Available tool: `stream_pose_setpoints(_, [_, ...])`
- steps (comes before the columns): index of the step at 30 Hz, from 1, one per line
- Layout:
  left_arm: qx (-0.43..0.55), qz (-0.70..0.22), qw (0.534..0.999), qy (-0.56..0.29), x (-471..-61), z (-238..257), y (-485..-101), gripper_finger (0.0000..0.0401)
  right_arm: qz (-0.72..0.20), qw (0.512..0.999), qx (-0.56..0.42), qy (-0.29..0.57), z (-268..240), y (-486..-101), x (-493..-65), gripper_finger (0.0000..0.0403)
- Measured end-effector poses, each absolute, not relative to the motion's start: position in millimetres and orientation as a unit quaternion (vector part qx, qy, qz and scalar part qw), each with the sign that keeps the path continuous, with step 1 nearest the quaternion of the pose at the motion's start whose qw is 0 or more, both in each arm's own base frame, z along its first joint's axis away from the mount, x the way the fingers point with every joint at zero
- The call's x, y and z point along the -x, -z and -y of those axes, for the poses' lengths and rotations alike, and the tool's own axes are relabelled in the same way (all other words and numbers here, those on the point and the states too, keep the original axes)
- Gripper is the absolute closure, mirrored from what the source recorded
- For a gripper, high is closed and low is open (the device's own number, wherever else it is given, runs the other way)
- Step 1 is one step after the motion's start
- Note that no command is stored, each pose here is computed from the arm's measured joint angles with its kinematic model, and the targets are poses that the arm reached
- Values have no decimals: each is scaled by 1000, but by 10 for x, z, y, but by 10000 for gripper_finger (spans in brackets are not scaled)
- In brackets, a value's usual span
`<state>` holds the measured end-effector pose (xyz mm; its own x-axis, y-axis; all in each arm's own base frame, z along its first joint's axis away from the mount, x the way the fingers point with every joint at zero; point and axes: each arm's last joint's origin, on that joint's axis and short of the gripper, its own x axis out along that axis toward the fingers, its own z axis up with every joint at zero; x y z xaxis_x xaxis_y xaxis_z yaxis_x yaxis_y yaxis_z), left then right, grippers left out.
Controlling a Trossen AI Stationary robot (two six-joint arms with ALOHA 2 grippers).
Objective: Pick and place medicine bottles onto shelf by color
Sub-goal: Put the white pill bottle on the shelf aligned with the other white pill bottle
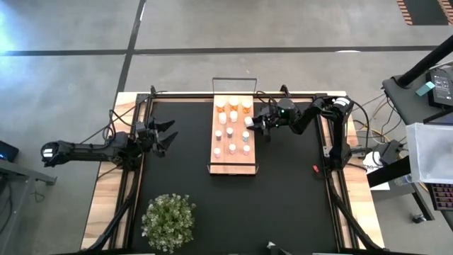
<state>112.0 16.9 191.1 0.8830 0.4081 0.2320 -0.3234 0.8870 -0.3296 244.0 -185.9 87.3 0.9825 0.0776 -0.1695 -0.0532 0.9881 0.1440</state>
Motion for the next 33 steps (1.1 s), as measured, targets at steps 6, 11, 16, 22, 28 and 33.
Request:
stream_pose_setpoints(6, [142,149,960,-191,-1120,-169,-1911,106,-88,993,-68,-35,1839,-873,-2456,253])
stream_pose_setpoints(11, [142,149,960,-191,-1120,-169,-1911,106,-88,994,-59,-27,1827,-879,-2486,234])
stream_pose_setpoints(16, [142,149,960,-191,-1120,-169,-1911,106,-87,995,-53,-20,1834,-886,-2498,219])
stream_pose_setpoints(22, [142,149,960,-191,-1120,-169,-1911,106,-86,995,-47,-20,1842,-894,-2507,214])
stream_pose_setpoints(28, [142,149,960,-191,-1120,-169,-1911,106,-91,994,-52,-19,1840,-882,-2505,213])
stream_pose_setpoints(33, [142,149,960,-191,-1120,-169,-1911,106,-95,994,-56,-19,1838,-872,-2503,213])
